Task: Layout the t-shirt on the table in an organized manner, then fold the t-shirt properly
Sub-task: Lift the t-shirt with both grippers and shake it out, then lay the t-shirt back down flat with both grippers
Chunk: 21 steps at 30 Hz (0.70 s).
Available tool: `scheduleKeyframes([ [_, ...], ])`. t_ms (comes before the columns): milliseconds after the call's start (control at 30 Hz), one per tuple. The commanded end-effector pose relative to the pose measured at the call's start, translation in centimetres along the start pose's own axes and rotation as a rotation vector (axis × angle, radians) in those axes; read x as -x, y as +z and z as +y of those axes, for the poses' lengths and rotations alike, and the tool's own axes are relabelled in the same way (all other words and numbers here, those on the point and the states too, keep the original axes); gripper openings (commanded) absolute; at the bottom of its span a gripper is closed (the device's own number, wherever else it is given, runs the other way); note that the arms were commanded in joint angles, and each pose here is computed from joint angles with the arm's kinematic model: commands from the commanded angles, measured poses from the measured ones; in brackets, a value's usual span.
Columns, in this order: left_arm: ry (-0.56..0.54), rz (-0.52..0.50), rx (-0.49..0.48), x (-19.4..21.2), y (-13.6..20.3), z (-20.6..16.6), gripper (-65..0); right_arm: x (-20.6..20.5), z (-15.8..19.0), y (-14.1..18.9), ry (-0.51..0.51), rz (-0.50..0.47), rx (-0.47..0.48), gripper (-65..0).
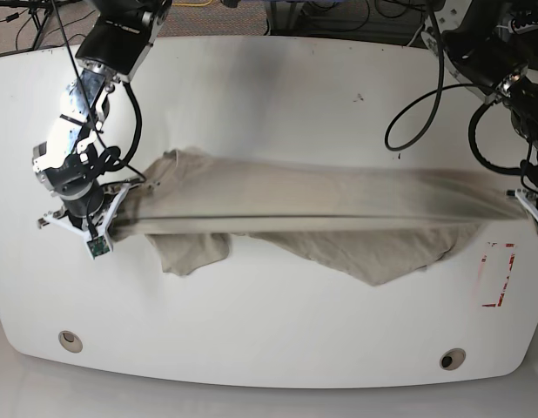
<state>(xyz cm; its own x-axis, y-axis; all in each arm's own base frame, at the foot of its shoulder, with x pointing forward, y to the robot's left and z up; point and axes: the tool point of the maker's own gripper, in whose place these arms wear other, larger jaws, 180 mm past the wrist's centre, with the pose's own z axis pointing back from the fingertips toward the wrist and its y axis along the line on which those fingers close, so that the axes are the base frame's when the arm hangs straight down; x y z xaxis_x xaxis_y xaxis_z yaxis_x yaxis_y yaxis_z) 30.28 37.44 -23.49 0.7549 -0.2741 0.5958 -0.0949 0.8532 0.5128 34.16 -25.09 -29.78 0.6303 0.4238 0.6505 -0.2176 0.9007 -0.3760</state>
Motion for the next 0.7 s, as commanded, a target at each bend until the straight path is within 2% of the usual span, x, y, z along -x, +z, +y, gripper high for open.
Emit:
scheduleKeyframes([
  [0,-0.025,0.029,-0.036,1.4,0.3,0.9,-65.0,0.5,-0.6,0.7,-0.002,0.007,0.041,-64.8],
  [267,-0.099,0.164,0.012,7.2,0.3,-1.0,-65.0,3.9,2.5,1.0,-0.015,0.075,-0.017,-64.8],
  [667,-0.161,0.176,0.057,10.2,0.6,-2.4,-65.0,6.2,3.8,1.3,-0.012,0.129,-0.044,-64.8],
])
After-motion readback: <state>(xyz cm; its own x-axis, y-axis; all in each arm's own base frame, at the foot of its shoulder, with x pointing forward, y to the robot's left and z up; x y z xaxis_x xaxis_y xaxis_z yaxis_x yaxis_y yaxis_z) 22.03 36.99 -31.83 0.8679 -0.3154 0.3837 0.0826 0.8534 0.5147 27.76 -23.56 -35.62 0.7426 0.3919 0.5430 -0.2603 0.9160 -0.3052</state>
